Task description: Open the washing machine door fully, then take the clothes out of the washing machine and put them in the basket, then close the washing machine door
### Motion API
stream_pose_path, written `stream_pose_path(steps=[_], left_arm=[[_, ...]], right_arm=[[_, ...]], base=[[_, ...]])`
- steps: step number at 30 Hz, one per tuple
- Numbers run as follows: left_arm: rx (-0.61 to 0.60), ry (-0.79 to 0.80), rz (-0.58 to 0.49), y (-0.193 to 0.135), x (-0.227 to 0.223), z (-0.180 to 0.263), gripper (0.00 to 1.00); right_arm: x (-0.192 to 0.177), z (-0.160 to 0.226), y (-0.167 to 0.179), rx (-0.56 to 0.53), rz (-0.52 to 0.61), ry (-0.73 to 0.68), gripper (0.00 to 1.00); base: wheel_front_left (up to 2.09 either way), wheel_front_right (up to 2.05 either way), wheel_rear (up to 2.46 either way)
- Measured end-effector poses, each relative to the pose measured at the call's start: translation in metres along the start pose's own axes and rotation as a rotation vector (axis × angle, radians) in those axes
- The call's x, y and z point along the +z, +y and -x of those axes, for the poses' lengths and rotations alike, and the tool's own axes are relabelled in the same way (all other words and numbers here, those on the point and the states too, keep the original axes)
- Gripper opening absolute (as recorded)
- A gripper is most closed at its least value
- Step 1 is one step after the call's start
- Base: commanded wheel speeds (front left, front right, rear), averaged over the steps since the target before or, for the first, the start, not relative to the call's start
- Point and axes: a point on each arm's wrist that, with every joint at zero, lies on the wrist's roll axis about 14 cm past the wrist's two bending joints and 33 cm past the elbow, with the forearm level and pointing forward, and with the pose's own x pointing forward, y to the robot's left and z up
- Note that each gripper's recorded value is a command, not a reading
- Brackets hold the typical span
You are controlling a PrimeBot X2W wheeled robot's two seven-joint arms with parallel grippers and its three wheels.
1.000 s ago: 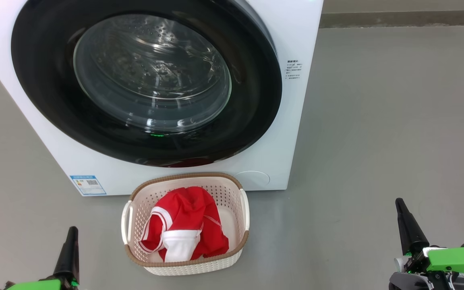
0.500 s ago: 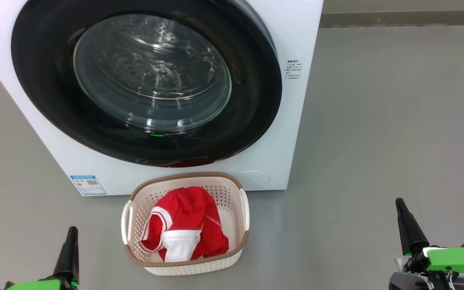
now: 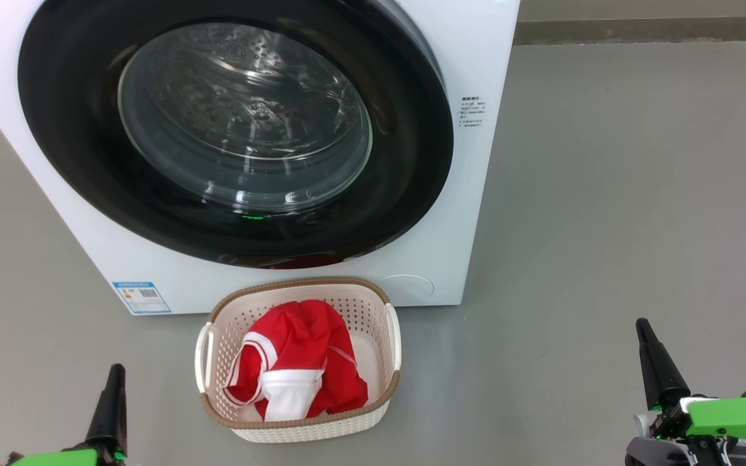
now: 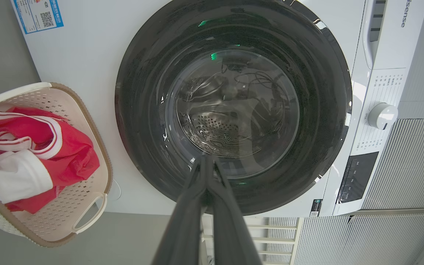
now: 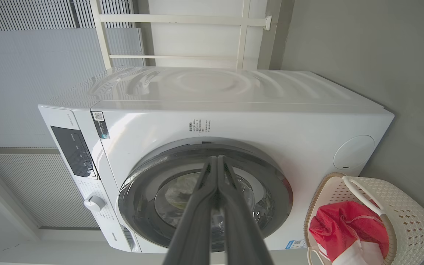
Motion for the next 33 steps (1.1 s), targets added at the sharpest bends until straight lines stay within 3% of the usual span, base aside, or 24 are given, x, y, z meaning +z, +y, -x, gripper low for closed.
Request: stream_pose_path(steps=[33], left_arm=[[0.0,-0.001,0.001,0.0,0.0002,0.0,0.0]], right_arm=[[-0.0004,0.0,-0.0001,0.0,-0.001,0.001,0.0]], base=[[0.0,0.0,0.0]])
